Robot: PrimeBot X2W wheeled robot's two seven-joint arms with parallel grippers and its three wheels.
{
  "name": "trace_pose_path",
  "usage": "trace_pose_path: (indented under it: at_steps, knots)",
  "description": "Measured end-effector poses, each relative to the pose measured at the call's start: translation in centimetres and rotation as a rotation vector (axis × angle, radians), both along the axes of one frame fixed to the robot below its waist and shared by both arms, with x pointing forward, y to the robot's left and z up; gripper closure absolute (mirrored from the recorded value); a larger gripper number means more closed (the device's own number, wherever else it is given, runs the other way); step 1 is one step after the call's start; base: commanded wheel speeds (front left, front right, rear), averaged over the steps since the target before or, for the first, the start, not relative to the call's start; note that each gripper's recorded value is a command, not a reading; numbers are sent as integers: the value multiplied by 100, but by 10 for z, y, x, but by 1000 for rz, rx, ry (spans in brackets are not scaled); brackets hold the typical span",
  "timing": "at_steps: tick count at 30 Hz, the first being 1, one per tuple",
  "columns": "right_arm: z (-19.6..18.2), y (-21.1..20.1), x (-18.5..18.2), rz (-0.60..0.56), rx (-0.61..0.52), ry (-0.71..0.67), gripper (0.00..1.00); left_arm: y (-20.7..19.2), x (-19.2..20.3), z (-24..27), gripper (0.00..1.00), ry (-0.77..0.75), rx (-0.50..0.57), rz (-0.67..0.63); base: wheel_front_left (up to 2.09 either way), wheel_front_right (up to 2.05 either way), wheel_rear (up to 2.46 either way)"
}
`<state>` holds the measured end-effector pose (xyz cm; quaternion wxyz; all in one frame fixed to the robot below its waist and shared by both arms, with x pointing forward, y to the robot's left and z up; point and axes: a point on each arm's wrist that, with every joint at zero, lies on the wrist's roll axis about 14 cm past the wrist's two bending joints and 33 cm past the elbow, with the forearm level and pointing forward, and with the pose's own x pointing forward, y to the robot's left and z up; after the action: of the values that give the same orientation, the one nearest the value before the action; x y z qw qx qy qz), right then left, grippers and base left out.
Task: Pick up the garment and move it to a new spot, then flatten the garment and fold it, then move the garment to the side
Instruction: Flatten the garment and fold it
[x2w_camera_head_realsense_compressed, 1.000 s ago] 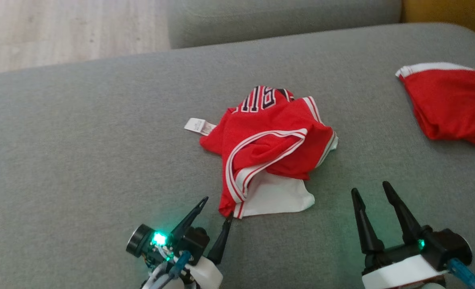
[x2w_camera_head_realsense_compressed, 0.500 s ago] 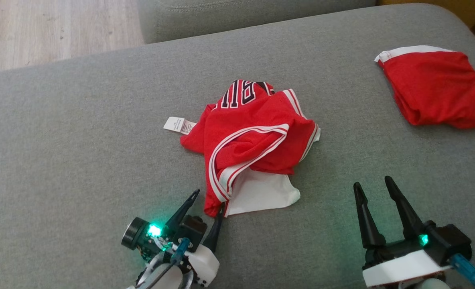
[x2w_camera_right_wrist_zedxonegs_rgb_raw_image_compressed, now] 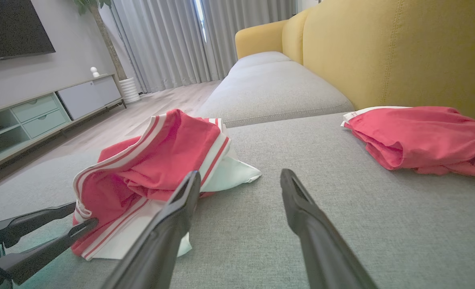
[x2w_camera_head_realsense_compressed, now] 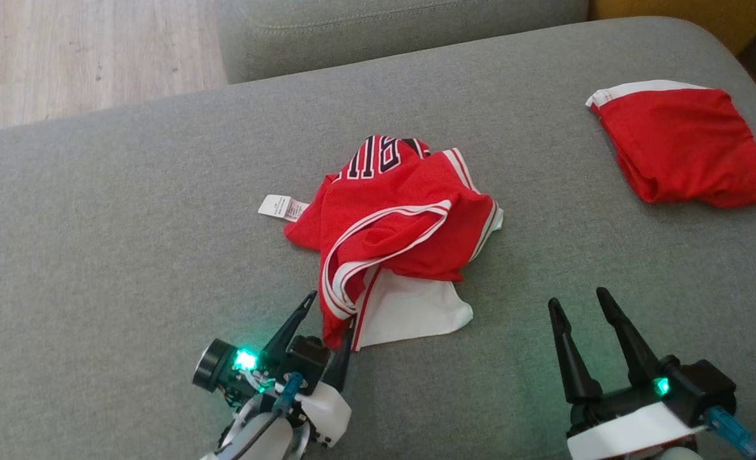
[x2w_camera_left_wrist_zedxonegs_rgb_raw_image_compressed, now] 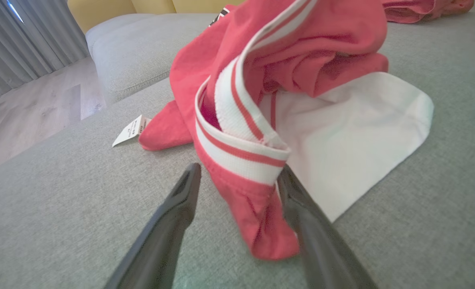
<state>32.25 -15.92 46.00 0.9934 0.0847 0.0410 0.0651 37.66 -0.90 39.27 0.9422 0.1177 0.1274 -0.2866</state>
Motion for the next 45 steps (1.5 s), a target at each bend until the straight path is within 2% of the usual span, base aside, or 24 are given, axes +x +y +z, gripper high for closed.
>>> trace_pose_path:
  at_steps: [1,3,4,8,13,17,27,33,36,39,42,45]
  knots:
    - [0,1,0,3,1,-1,0,0,1,1,24,-2,-1,2,0,0,0]
    - [1,2,-1,6,1,-4,0,1,1,1,78,-2,-1,6,0,0,0]
    - [2,2,-2,5,1,-6,0,1,1,2,100,-2,-3,4,0,0,0]
    - [5,-1,-4,-5,5,-18,0,-15,0,19,100,-29,-56,-60,0,0,0]
    - [11,-6,-11,-24,6,-38,0,-57,-5,76,100,-41,-321,-190,0,0,0]
    - [16,-10,-17,-56,28,-56,0,-84,1,122,100,-99,-424,-289,0,0,0]
    - [15,-24,-44,-151,67,-59,0,-156,20,280,100,-330,-594,-533,0,0,0]
    - [14,-29,-49,-182,77,-53,0,-186,18,383,100,-566,-568,-657,0,0,0]
    - [13,-28,-47,-181,78,-50,0,-174,27,434,100,-694,-584,-622,0,0,0]
    - [13,-29,-42,-177,75,-49,0,-143,50,447,100,-738,-610,-512,0,0,0]
    - [14,-27,-36,-161,71,-50,0,-101,85,409,100,-657,-632,-366,0,0,0]
    - [11,-24,-30,-140,65,-40,0,-56,110,319,100,-459,-630,-200,0,0,0]
